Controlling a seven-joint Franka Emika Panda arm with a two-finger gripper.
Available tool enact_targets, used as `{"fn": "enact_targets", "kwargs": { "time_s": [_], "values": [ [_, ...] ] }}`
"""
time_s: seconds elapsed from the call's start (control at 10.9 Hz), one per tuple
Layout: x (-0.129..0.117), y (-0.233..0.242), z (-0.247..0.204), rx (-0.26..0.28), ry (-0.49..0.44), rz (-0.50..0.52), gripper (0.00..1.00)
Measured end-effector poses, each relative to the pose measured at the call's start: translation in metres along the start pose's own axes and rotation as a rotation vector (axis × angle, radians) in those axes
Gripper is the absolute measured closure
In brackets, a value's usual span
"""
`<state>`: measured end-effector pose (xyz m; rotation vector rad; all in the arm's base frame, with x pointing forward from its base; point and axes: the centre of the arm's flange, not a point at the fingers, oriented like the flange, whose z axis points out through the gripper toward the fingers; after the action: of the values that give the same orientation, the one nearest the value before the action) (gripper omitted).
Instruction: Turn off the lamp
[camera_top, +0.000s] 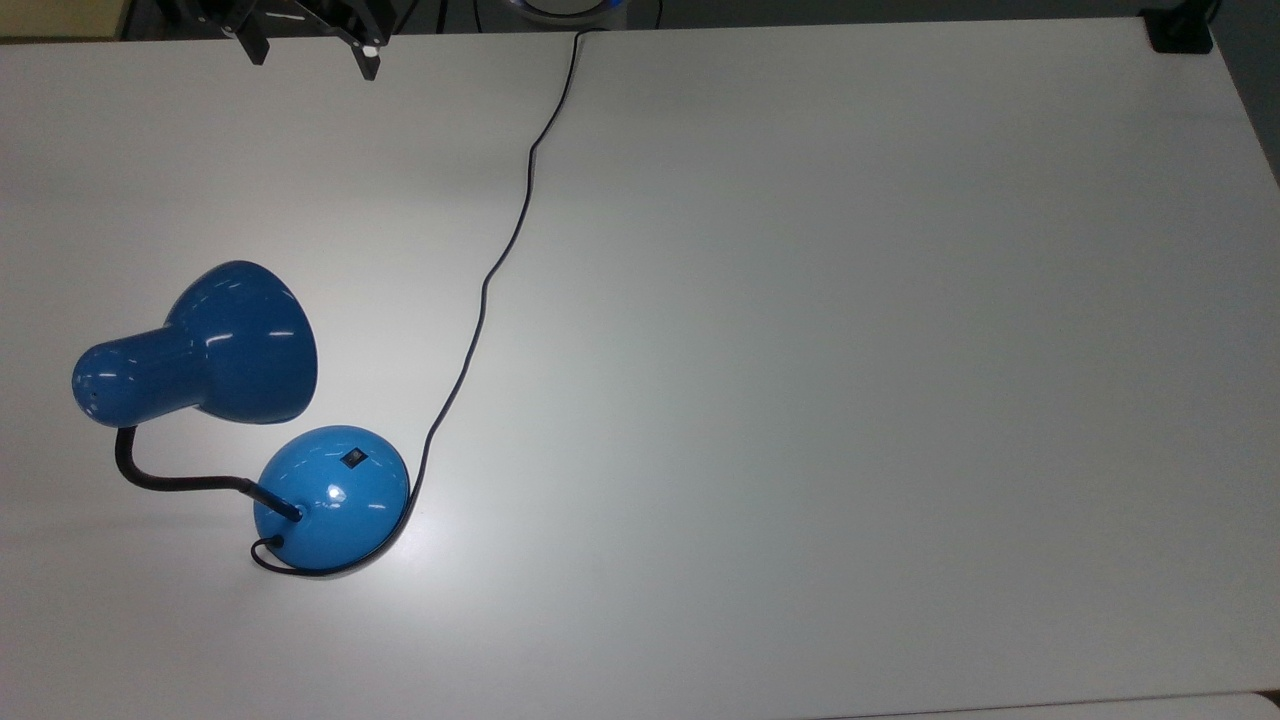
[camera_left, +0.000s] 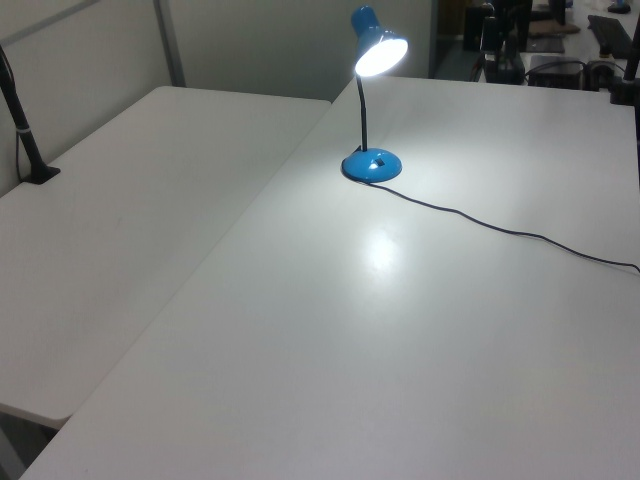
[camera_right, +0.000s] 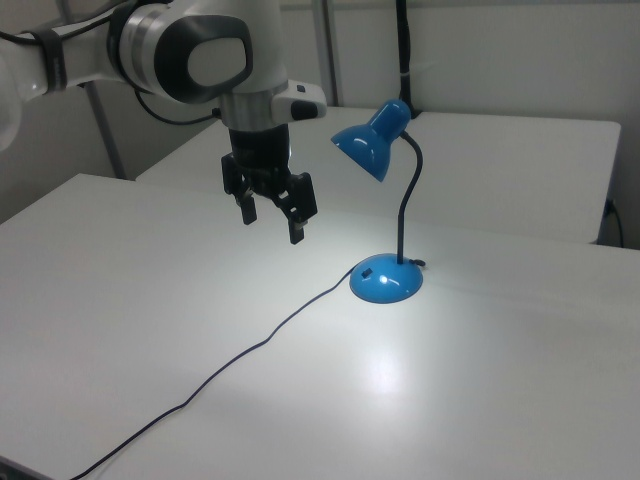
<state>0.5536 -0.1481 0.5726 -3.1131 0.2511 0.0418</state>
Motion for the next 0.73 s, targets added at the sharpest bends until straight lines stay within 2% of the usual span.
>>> {"fn": "enact_targets", "kwargs": {
  "time_s": [0.73],
  "values": [
    [-0.0003,0.0049,0.0094,-0.001,-0.024,0.009,0.0]
  ]
}}
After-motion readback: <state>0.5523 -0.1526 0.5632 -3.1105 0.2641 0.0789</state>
